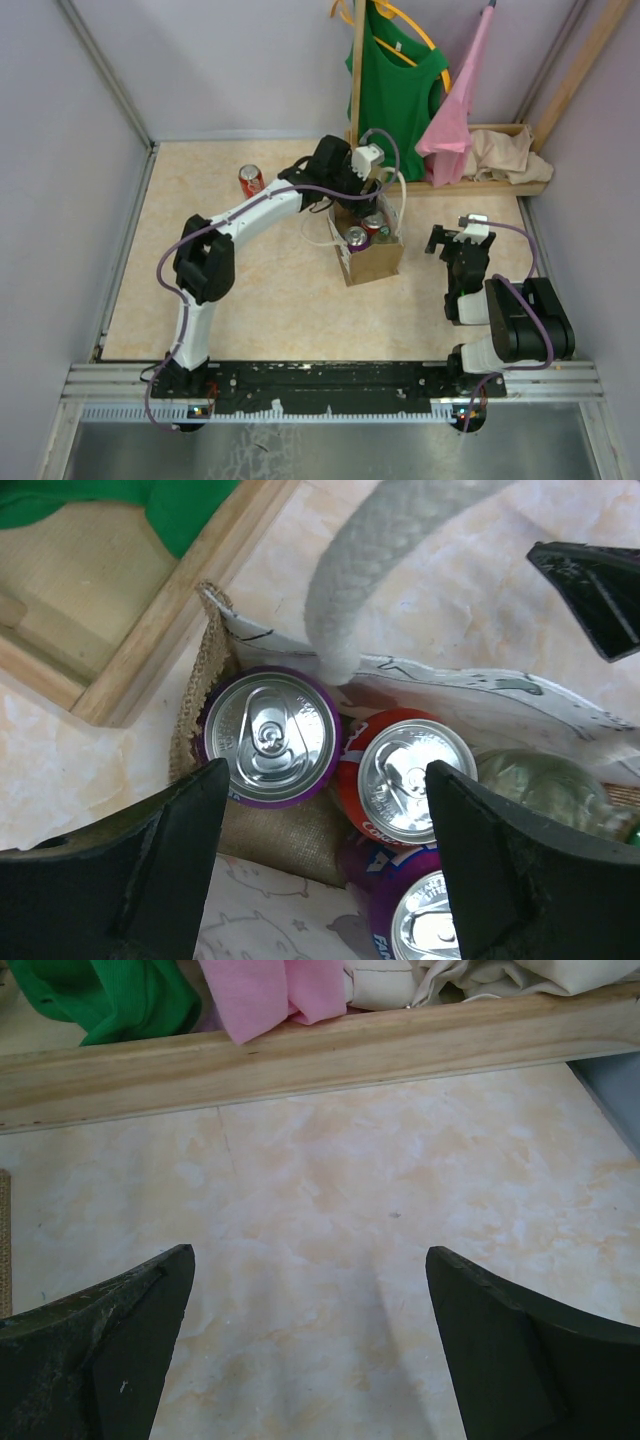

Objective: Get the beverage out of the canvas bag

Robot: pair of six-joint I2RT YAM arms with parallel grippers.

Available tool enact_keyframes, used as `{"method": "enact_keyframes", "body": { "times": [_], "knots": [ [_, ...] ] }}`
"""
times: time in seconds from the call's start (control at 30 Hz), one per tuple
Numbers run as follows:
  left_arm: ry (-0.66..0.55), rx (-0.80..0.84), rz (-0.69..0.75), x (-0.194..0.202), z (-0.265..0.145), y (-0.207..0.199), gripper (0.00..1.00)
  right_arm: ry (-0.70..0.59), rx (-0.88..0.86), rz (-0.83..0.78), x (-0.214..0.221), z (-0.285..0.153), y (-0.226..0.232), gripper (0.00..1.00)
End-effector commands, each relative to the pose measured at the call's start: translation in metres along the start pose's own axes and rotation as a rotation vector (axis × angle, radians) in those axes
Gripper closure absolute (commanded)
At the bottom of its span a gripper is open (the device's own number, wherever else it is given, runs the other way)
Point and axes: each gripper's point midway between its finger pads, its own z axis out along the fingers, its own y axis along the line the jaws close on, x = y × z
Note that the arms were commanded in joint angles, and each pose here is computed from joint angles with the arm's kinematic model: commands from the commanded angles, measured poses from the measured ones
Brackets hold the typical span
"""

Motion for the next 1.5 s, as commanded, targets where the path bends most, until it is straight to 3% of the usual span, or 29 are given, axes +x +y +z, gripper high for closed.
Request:
{"method": "enact_keyframes", "body": {
  "times": [0.0,0.13,0.5,0.97,1.07,1.23,1.33,1.47],
  "knots": [
    [-0.003,-0.056,0.001,-0.004,0.004,0.011,0.13,-0.062,-0.001,0.02,-0.019,0.006,0.002,0.01],
    [-0.036,-0.107,0.012,-0.01,0.004,0.021,0.06,-0.063,0.0,0.02,-0.019,0.006,0.001,0.01],
    [-0.03,-0.13,-0.003,-0.008,0.021,0.03,0.05,-0.063,0.0,0.02,-0.019,0.006,0.002,0.01],
    [0.058,-0.143,-0.03,0.027,0.042,0.037,0.13,-0.063,-0.001,0.02,-0.019,0.006,0.002,0.01],
    [0.091,-0.165,-0.032,0.038,0.046,0.042,0.18,-0.063,0.0,0.02,-0.019,0.006,0.002,0.01],
    [0.136,-0.233,-0.033,0.052,0.047,0.054,0.19,-0.063,-0.001,0.02,-0.019,0.006,0.002,0.01],
    [0.154,-0.261,-0.027,0.058,0.045,0.059,0.28,-0.063,-0.001,0.02,-0.019,0.006,0.002,0.01],
    [0.195,-0.254,-0.022,0.071,0.045,0.058,0.25,-0.063,-0.001,0.02,-0.019,0.006,0.002,0.01]
  ]
}}
